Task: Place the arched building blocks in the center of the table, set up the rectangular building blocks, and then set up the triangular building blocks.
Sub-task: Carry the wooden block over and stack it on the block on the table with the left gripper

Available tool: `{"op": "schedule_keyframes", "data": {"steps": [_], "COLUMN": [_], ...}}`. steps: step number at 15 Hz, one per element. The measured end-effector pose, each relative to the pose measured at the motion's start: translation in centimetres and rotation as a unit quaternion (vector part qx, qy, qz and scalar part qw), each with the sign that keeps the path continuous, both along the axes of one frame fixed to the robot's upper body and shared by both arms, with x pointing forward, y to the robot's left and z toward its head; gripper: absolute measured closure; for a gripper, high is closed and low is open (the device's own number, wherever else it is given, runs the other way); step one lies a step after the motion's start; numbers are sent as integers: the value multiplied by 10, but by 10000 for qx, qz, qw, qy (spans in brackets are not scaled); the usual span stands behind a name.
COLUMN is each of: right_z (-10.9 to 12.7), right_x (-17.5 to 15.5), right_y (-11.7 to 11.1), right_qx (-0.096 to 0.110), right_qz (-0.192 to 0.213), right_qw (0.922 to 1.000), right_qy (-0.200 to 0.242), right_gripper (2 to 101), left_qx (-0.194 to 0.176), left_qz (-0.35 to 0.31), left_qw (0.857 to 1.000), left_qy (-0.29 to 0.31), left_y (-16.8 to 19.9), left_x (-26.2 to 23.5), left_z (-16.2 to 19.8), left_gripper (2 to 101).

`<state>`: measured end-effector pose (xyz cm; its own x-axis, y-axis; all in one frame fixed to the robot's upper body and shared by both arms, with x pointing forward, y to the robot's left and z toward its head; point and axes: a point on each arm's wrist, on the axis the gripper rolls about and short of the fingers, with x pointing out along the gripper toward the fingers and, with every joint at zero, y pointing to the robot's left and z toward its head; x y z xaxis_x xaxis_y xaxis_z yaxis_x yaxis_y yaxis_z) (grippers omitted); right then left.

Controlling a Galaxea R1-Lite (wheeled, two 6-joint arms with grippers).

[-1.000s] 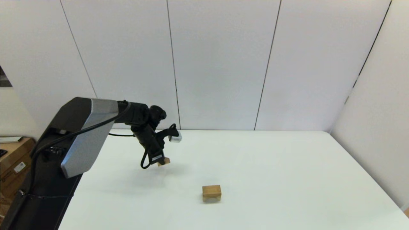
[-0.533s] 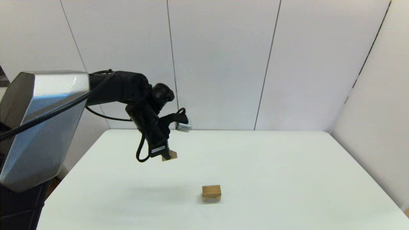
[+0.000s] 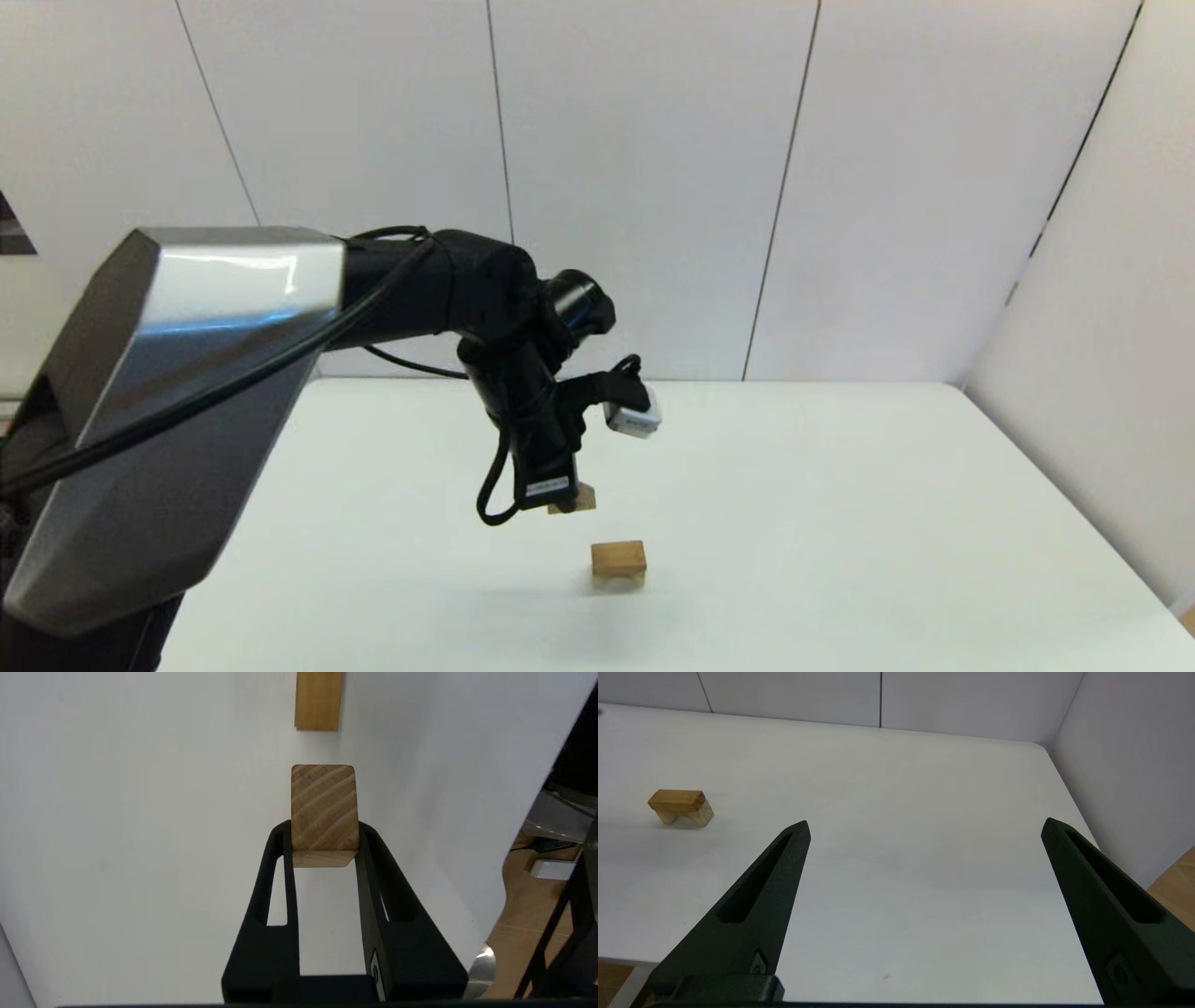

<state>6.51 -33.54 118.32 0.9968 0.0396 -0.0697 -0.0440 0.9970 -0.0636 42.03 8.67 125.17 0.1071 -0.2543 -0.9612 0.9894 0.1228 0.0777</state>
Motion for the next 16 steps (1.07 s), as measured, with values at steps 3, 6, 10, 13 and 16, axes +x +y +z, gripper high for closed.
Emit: {"op": "schedule_keyframes", "data": {"steps": [3, 6, 10, 13, 16], "right_z": [0, 0, 0, 0, 0], "right_x": [0, 0, 0, 0, 0], "right_y": [0, 0, 0, 0, 0], "right_qx": [0, 0, 0, 2, 0], "right_qz": [4, -2, -2, -3, -2], "right_qw": [10000, 10000, 10000, 10000, 10000], "right_qy": [0, 0, -2, 0, 0], "right_gripper": [43, 43, 43, 43, 43], "left_qx": [-30, 2, 89, 96, 51], "left_qz": [114, 59, 79, 118, 113], "left_qw": [9999, 9999, 9996, 9995, 9996], "left_qy": [47, 108, 247, 273, 235], "left_y": [-23, -36, -43, -46, -48], "left_x": [1, 3, 4, 7, 10], "left_z": [-24, -44, -66, -76, -82], "left_gripper": [810, 810, 810, 810, 810]}}
